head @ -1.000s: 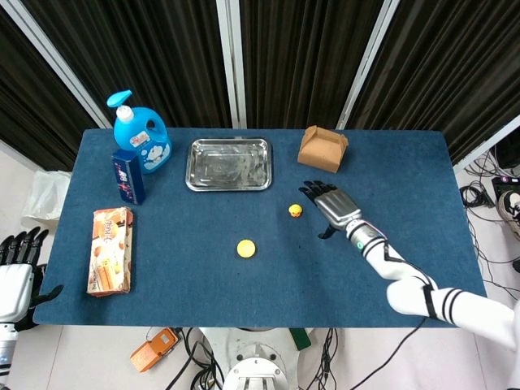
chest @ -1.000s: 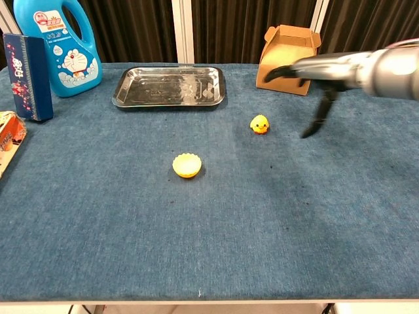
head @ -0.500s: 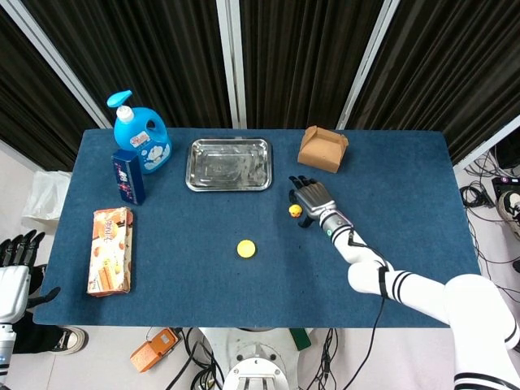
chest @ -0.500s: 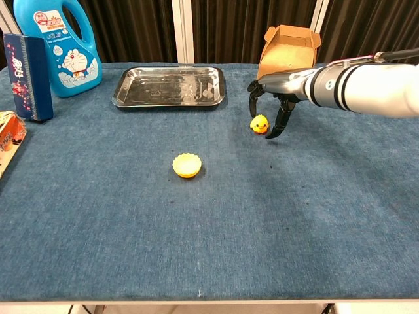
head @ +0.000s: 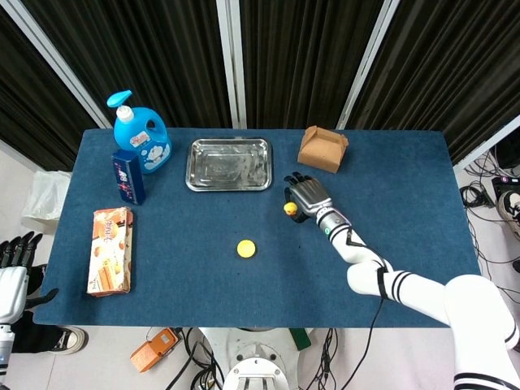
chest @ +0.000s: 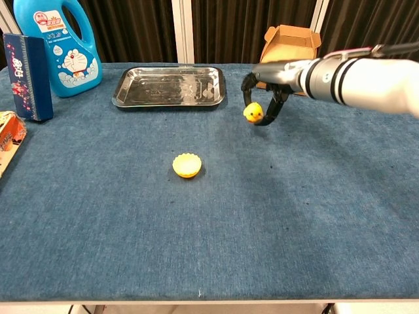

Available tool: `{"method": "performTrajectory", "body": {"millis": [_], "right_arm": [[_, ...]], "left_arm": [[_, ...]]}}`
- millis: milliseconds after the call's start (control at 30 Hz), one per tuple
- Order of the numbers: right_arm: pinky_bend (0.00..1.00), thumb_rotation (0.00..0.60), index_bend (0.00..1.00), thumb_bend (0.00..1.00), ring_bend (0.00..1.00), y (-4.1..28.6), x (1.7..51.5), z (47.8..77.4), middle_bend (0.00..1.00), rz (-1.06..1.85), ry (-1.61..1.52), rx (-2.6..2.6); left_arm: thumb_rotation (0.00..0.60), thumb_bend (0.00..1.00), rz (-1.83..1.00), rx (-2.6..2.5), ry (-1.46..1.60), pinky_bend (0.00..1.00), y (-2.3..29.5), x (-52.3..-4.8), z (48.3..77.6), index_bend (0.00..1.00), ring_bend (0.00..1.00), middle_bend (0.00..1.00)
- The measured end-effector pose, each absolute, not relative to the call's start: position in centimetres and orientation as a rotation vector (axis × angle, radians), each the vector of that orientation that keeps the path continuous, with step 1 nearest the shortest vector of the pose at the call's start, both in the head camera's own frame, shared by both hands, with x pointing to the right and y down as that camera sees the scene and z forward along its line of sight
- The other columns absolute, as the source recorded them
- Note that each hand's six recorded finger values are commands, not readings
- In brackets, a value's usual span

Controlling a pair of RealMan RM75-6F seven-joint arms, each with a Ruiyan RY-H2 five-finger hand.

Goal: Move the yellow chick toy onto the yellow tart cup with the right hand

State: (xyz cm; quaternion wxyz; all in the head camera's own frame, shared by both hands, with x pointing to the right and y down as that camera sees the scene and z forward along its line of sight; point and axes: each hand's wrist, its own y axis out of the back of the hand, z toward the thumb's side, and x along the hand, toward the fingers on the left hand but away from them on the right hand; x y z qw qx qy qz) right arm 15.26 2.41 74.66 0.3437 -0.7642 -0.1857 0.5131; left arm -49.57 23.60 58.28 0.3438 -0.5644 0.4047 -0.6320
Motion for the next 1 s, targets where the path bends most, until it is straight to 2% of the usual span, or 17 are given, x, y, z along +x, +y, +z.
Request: {"method": "performTrajectory", "body": {"millis": [233, 333, 833, 933, 1000], "right_arm": [[0.24, 0.600, 0.66, 0.55, 0.12, 5.3, 11.2, 70.5, 0.19, 1.134, -0.387, -2.061], [0.24, 0.600, 0.65, 0.55, 0.12, 6.7, 9.2, 69.7, 0.19, 1.074, -0.311, -2.064], [0.23, 0.600, 0.60, 0.55, 0.12, 9.9, 3.9, 72.3, 0.19, 1.090, -0.141, -2.040], [0.22, 0.600, 0.56, 0.55, 0.12, 10.0, 3.8, 72.4, 0.19, 1.098, -0.139, -2.037], [0.20, 0.600, 0.49, 0.55, 0.11, 10.0, 3.8, 72.4, 0.19, 1.103, -0.137, -2.036]], "left_arm": [[0.600, 0.02, -1.625, -1.472, 1.051, 0.00, 23.5, -49.2, 58.2, 0.03, 0.00, 0.03], [0.600, 0.02, -1.629, -1.470, 1.053, 0.00, 23.6, -49.3, 58.2, 0.03, 0.00, 0.03], [0.600, 0.02, -1.655, -1.467, 1.074, 0.00, 24.7, -50.4, 58.4, 0.03, 0.00, 0.03], [0.600, 0.02, -1.656, -1.467, 1.078, 0.00, 24.7, -50.5, 58.4, 0.03, 0.00, 0.03], [0.600, 0.02, -1.655, -1.467, 1.078, 0.00, 24.7, -50.6, 58.4, 0.03, 0.00, 0.03]]}}
